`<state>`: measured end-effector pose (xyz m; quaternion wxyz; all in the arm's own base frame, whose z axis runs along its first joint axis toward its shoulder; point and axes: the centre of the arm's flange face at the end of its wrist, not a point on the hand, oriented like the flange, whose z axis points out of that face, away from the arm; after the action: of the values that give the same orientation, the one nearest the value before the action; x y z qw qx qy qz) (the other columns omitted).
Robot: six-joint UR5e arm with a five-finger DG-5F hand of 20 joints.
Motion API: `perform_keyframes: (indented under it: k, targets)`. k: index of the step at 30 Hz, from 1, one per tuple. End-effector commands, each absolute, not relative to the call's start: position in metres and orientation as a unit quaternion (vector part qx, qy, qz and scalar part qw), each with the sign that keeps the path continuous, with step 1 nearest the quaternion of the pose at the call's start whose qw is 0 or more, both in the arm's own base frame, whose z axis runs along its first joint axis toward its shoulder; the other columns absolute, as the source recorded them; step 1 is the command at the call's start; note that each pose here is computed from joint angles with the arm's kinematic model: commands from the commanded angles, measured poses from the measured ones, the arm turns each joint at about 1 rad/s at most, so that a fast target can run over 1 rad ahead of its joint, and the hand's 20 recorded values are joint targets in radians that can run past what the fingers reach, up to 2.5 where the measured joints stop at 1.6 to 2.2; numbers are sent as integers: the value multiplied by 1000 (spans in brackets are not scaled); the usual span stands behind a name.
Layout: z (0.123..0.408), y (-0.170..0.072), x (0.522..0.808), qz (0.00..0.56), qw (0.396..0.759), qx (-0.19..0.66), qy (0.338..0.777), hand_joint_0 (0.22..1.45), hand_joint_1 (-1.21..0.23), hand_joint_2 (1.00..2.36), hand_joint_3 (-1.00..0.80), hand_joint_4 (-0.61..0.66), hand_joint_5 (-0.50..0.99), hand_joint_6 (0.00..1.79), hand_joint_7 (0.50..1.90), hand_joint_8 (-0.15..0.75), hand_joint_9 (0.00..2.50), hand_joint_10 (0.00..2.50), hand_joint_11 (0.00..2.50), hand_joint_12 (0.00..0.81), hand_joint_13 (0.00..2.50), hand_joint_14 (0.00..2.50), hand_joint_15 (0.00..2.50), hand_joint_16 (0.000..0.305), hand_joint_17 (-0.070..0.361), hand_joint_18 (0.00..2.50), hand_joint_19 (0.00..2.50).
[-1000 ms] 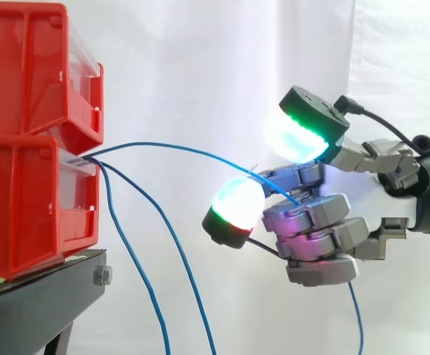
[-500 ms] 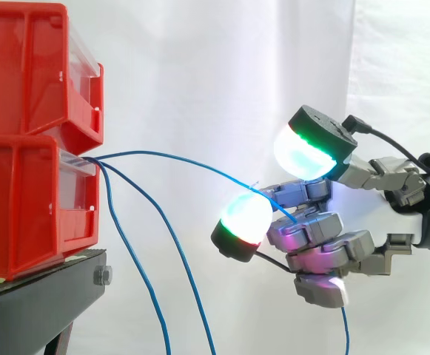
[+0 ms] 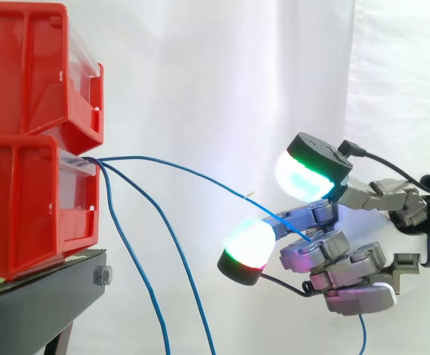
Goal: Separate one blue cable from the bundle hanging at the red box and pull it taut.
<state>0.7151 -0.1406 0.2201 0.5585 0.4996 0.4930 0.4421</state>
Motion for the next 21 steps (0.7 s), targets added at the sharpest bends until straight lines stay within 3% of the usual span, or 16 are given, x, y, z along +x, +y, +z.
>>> perform_keyframes:
  k: [1, 8, 15, 21]
  targets:
    - [219, -140, 715, 438, 561, 504, 490, 463, -625, 1000, -500, 268, -219, 792, 760, 457, 662, 2500, 2109, 592, 1791, 2500, 1448, 248, 186, 2193, 1012]
    - [219, -139, 715, 434, 564, 507, 486, 467, -611, 1000, -500, 264, -201, 768, 793, 460, 893, 2500, 2500, 595, 1873, 2500, 1499, 243, 183, 2313, 991]
    - [220, -139, 715, 436, 564, 507, 485, 492, -557, 1000, -500, 245, -194, 756, 827, 474, 985, 2500, 2500, 601, 1872, 2500, 1523, 236, 177, 2292, 1002]
    - [223, -143, 716, 447, 561, 514, 470, 566, -398, 1000, -500, 215, -186, 739, 872, 474, 1050, 2500, 2500, 619, 1849, 2500, 1560, 218, 164, 2210, 1018]
